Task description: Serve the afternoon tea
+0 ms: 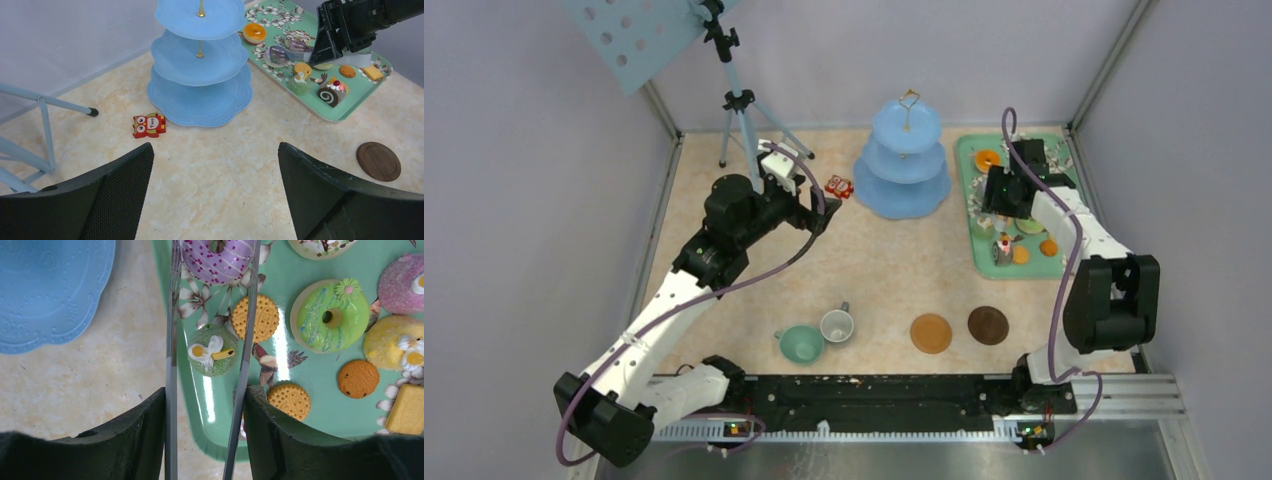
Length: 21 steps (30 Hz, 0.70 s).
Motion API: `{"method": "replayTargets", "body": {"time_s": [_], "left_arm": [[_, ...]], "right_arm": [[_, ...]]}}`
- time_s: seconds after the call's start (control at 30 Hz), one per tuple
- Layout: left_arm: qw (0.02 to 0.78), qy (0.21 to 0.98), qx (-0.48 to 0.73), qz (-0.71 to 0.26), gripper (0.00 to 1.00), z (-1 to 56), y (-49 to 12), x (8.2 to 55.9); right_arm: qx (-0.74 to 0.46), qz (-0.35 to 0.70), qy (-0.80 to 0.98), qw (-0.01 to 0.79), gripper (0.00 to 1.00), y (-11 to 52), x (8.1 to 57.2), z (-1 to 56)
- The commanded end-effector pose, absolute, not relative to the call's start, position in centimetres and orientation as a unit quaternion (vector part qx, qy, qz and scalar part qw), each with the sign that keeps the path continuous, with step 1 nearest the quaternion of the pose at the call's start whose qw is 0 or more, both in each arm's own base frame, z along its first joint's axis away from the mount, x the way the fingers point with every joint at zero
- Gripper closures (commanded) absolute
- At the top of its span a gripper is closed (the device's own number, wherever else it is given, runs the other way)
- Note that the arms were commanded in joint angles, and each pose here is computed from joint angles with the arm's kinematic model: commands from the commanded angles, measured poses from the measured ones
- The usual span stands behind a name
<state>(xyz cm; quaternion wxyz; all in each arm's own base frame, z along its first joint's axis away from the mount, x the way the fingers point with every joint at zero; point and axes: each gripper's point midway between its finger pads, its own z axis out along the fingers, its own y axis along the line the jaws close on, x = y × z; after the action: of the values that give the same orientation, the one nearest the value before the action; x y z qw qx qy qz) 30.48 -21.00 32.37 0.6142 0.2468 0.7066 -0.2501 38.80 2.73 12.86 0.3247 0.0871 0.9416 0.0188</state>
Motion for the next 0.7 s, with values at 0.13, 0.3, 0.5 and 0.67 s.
{"method": "replayTargets", "body": {"time_s": [0.13,0.3,0.5,0.67], "left_arm": [[0.642,0.680,0.249,-0.252,0.01,34.3,-21.1,30.3],[0.642,0.680,0.249,-0.252,0.01,34.3,-21.2,30.3],[0.642,0.680,0.249,-0.252,0.01,34.2,-21.1,30.3],[0.642,0.680,0.249,-0.253,0.01,34.2,-21.1,30.3]], "right_arm": [[0.083,0.012,0.929,0.360,0.47,2.4,41.6,14.1],[0.084,0.013,0.928,0.361,0.48,2.4,41.9,13.8],[0.087,0.004,0.924,0.372,0.51,2.0,41.9,14.3],[0.081,0.019,0.913,0.399,0.55,2.4,41.3,16.3]]}}
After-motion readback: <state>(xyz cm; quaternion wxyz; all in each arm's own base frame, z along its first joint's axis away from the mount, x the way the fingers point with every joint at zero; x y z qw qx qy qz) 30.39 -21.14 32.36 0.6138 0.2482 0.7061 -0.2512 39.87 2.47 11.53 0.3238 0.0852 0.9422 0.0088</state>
